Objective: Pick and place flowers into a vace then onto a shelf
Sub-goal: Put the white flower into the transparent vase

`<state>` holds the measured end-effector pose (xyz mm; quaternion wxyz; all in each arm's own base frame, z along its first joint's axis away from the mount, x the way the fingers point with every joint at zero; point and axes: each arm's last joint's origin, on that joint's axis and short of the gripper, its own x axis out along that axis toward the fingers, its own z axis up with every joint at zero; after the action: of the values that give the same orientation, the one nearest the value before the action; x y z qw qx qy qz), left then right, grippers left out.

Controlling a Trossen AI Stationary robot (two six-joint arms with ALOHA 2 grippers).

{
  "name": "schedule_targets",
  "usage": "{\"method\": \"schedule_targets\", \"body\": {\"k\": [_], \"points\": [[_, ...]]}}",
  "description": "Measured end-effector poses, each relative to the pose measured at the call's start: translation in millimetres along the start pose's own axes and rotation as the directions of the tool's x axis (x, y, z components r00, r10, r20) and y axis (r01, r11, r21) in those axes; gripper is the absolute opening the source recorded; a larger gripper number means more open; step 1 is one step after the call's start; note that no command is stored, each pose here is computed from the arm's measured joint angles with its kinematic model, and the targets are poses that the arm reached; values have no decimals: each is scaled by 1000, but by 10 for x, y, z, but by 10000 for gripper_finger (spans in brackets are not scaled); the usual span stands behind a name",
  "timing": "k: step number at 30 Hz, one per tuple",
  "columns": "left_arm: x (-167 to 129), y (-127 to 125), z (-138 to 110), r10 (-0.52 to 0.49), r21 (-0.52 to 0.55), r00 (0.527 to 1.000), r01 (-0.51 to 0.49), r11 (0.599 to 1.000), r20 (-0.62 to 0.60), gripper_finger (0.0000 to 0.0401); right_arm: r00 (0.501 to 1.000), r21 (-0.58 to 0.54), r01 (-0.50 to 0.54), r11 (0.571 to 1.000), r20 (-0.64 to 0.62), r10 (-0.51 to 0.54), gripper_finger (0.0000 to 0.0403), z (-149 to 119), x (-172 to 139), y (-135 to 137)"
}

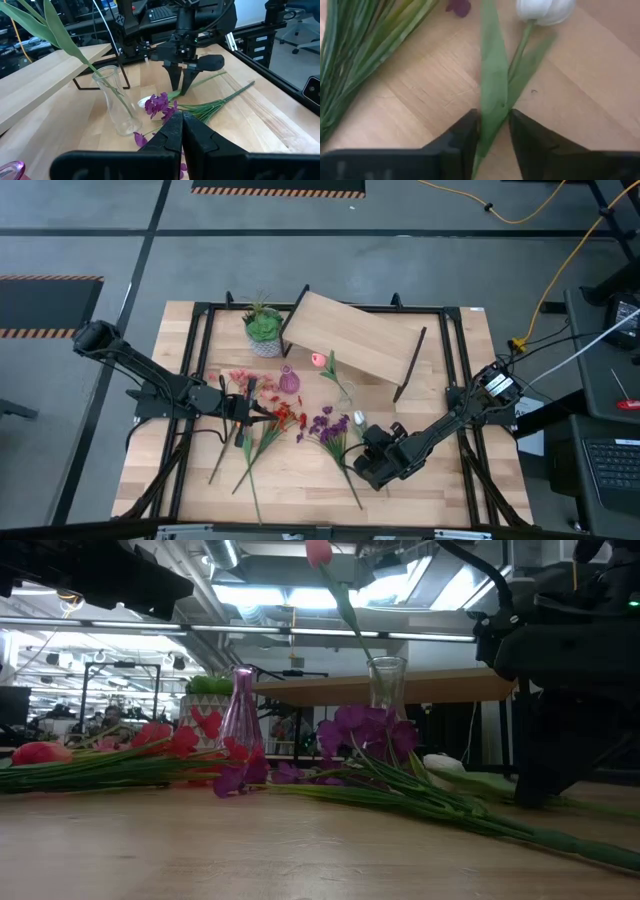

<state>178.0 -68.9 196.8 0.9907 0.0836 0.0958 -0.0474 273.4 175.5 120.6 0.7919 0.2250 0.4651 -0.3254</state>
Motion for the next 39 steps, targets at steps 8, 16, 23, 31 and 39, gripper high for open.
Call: {"method": "schedule_targets", "body": {"k": [8, 16, 23, 31, 39], "points": [[0, 0, 0, 0, 0, 1000, 0, 1000, 0, 2, 998, -5, 11, 1000, -61, -12, 17, 17, -46, 1], [0, 3, -3, 6, 1, 1000, -6, 1000, -3, 2, 994, -28, 51, 998, -99, -54, 11, 128, -307, -60], [0, 5, -8, 14, 3, 1000, -14, 1000, -10, 2, 991, -43, 75, 996, -108, -79, 6, 221, -549, -208], [0, 4, -29, 15, 8, 999, -14, 1000, -31, 2, 994, -109, 38, 993, -102, -49, 4, 336, -867, -381], [0, 13, -30, 40, -7, 999, -40, 999, -33, 2, 995, -199, -97, 975, -6, 98, 4, 538, -1287, -591]]}}
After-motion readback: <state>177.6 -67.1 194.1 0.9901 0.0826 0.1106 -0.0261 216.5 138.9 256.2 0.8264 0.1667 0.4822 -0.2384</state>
